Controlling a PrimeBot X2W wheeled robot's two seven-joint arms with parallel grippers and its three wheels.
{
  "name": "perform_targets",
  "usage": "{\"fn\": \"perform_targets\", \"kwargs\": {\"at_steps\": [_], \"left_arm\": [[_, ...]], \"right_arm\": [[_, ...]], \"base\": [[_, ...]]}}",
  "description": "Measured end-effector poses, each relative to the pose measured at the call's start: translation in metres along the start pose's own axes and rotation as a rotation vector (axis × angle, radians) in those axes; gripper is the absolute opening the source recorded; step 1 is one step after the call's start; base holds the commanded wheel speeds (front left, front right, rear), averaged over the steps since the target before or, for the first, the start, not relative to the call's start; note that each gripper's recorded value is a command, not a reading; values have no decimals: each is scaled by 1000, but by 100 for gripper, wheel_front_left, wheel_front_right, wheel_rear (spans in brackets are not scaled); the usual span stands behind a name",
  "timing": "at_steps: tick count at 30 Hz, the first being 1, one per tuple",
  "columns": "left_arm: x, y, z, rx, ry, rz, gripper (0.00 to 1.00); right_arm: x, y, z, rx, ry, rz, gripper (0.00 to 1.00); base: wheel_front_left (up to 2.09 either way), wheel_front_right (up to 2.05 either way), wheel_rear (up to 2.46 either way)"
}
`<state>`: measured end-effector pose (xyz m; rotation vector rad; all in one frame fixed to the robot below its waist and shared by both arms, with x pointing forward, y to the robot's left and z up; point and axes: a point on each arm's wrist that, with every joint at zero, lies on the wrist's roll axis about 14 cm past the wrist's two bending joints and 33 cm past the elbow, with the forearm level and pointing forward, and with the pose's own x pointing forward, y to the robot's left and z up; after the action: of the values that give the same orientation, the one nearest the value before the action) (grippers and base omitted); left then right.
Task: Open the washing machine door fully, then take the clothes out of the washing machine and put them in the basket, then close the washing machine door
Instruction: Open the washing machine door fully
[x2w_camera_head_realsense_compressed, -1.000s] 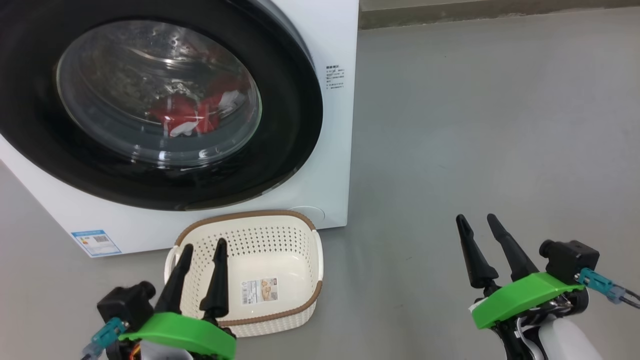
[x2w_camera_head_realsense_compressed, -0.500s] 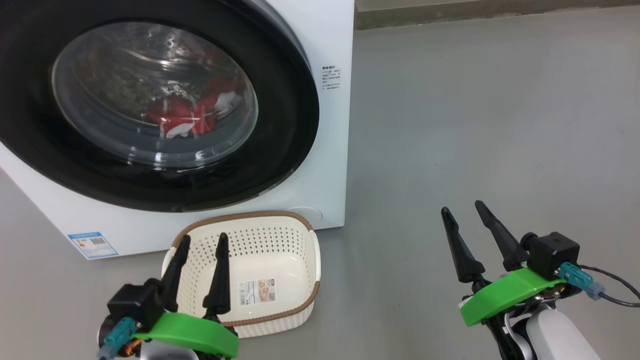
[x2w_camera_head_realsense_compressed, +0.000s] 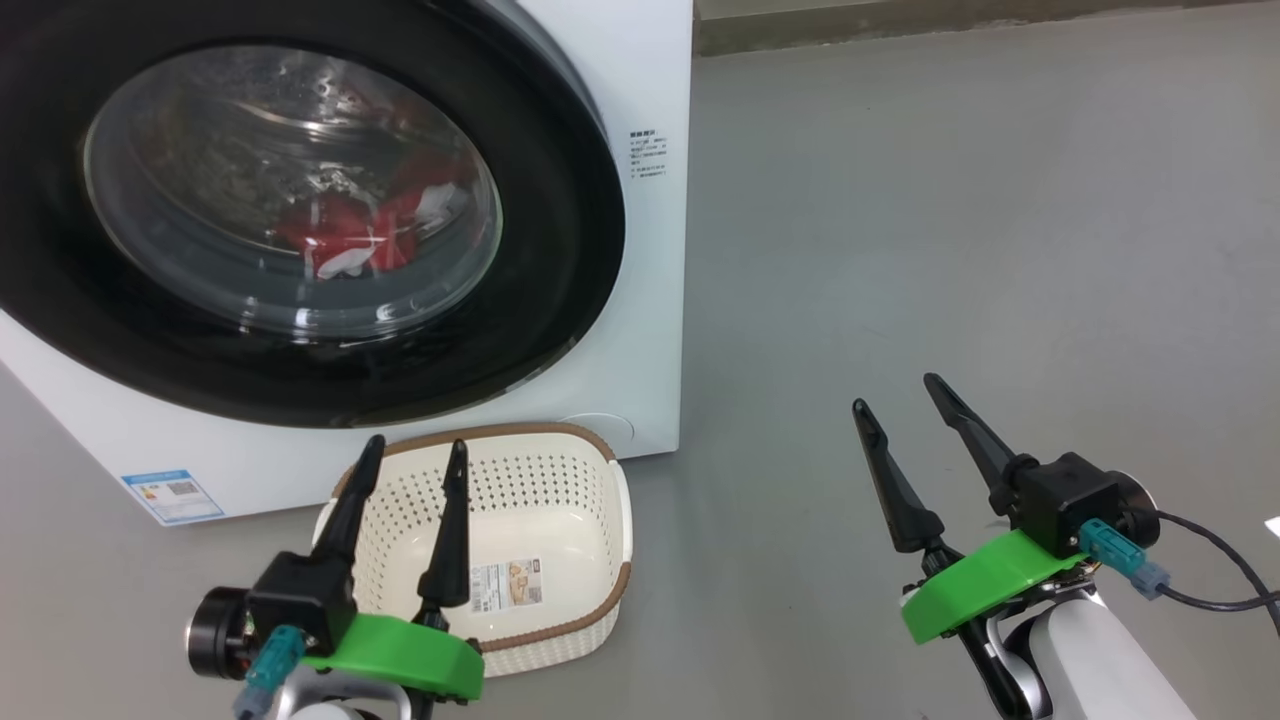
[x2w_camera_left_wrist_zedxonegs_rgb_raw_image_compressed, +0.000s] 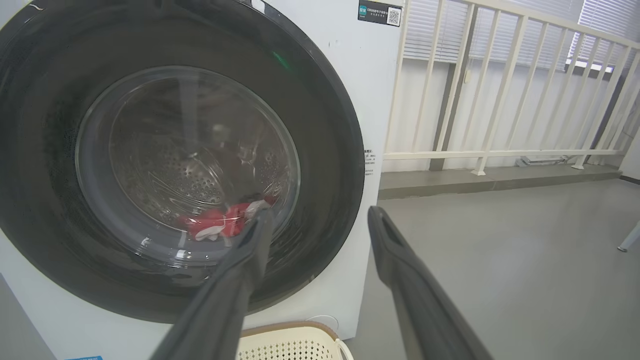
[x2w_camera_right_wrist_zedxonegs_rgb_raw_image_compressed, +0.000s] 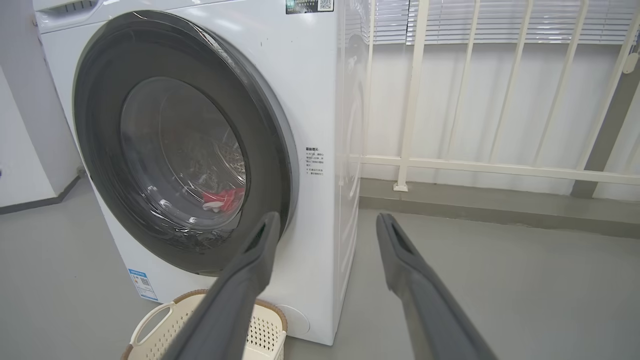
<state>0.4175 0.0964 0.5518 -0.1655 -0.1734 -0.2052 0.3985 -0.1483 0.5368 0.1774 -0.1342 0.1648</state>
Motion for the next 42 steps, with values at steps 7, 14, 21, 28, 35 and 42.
{"fn": "perform_targets", "kwargs": {"at_steps": [7,14,21,28,35,42], "left_arm": [[1,-4,2,26,-9,-16,100],[0,-3,-2,25,2,-15,100],[-1,-2,-5,26,12,-11,100],[-1,-3,-6,18,14,-13,100],[1,-3,-11,-9,19,-13,100],[18,5,-5,-8,-14,10,100]], "right_arm": [[-2,1,4,-24,-13,6,100],[-1,1,4,-24,-15,7,100],[0,4,3,-27,-10,19,100],[7,8,2,3,-8,32,0],[24,-8,-2,224,-17,-41,0],[63,-17,0,444,-22,-71,0]], "base": [[0,0,0],[0,0,0],[0,0,0],[0,0,0],[0,0,0],[0,0,0]]}}
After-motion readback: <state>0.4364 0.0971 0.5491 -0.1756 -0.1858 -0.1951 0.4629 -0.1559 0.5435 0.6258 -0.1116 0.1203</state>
